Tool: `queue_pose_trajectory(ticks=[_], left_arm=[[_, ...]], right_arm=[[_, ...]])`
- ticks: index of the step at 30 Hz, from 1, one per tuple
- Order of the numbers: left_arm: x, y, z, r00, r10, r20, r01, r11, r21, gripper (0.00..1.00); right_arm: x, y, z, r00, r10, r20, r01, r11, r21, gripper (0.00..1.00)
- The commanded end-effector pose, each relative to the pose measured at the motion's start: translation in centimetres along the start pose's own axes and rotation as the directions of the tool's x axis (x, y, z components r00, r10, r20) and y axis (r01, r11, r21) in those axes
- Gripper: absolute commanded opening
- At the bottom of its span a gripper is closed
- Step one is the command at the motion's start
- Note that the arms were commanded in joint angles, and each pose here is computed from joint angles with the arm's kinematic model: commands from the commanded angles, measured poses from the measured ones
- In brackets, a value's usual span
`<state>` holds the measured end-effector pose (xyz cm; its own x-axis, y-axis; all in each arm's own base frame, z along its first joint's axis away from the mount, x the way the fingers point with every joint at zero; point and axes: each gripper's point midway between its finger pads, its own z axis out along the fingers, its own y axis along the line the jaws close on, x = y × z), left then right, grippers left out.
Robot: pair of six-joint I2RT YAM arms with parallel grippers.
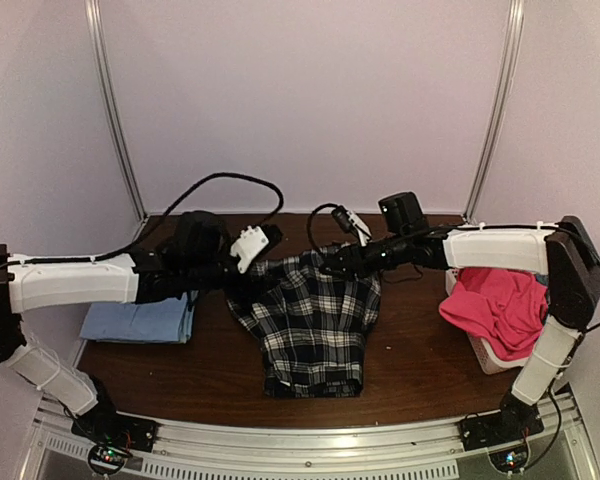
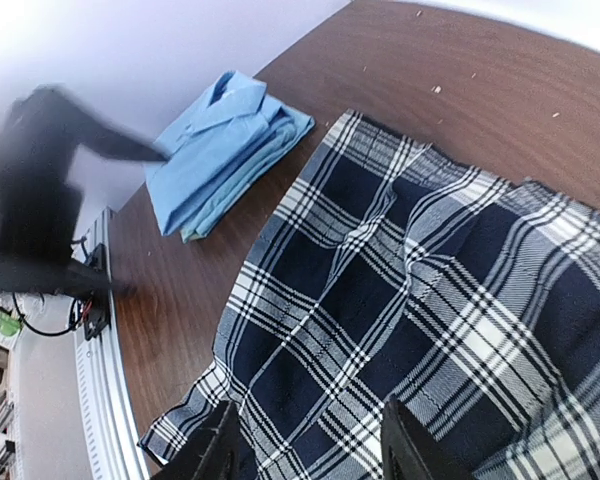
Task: Fold and stack the mixed laundry pile
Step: Rotate the rectangle-folded skirt at the center of the board, then pick up the rectangle-folded skirt from the center of the board.
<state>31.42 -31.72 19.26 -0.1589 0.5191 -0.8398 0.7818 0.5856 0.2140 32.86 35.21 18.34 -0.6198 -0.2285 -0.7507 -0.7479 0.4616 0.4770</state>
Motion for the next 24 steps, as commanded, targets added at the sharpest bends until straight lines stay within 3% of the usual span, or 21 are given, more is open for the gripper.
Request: queue_pose_trajectory(ticks=[1, 9, 12, 17, 24], left_arm=[[3.8, -7.3, -1.7, 0.93, 0.362, -0.069, -0.358, 0.932, 0.056, 0.72], [6.9, -14.5, -6.0, 0.785, 0.619, 0.025, -0.609, 0.763, 0.217, 0.79], [8.6, -16.3, -6.0, 0.665, 0.747, 0.013, -0.727, 0.642, 0.244, 0.82], [11.6, -16.2, -4.7, 0.509, 0.859, -0.052, -0.822, 0.504, 0.264, 0.87], [12.8, -18.2, -3.7, 0.361, 0.932, -0.015, -0.897, 0.352, 0.267, 0.9]], right_arm=[[0.9, 0.6, 3.1, 0.997, 0.009, -0.07, -0.019, 0.991, -0.131, 0.47], [6.0, -0.8, 7.9, 0.98, 0.048, -0.195, -0.084, 0.981, -0.177, 0.44], [7.7, -1.5, 8.7, 0.972, 0.064, -0.228, -0.102, 0.982, -0.157, 0.44], [9.4, -2.4, 9.3, 0.963, 0.076, -0.259, -0.115, 0.984, -0.137, 0.44], [10.6, -3.0, 9.7, 0.955, 0.085, -0.284, -0.125, 0.984, -0.124, 0.44]])
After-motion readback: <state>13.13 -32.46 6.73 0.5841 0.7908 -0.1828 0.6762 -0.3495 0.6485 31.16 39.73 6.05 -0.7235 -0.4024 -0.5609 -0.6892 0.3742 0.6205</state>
